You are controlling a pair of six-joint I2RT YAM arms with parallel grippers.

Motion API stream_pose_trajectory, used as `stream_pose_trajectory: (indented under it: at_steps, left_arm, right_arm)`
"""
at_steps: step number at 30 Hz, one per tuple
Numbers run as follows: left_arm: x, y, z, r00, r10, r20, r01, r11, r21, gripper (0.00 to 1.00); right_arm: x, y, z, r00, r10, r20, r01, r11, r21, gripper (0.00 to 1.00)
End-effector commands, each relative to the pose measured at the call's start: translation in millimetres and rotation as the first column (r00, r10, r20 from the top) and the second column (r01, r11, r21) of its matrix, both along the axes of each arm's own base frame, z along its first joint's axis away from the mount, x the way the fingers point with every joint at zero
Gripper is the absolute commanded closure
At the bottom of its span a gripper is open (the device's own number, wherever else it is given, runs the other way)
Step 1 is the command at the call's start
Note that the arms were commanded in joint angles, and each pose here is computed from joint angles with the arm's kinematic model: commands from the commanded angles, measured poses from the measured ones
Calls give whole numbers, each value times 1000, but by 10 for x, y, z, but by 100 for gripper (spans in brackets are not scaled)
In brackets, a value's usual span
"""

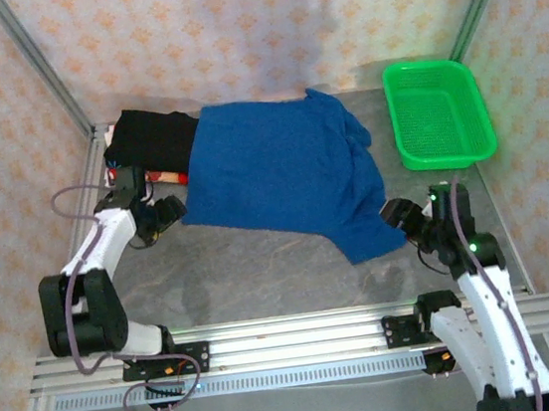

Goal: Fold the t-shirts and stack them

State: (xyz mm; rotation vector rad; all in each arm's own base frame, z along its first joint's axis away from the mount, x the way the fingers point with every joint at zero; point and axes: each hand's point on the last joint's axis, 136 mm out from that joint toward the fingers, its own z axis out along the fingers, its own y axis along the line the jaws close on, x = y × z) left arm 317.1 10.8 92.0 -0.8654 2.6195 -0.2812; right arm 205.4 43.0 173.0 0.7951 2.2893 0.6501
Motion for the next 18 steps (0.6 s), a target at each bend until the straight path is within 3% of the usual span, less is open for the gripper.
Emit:
stream_pose_trajectory:
  at_steps: [1, 5, 9, 13, 18]
  left_arm:
    - [-83, 355, 327, 983, 166, 76, -175, 974, 147, 6]
    - [-120, 497, 506, 964, 248, 95, -262, 948, 179, 4]
    - [239, 122, 431, 969, 198, 148, -191, 980, -58, 4]
    - [458, -111, 189, 980, 152, 125, -129, 976, -177, 8]
    - [713, -309, -41, 983, 119, 138, -75, 956, -285, 15]
  right_arm:
    - [-143, -123, 253, 992, -115, 49, 114, 993, 21, 9]
    - [-215, -212, 278, 990, -129, -59, 126, 991, -53, 8]
    - [-132, -200, 76, 964, -104, -246, 84, 992, -92, 12]
    - [-209, -181, -325, 897, -124, -423, 98, 992, -84, 26]
    - [-317, -277, -772, 843, -203, -498, 163, 979, -123, 42]
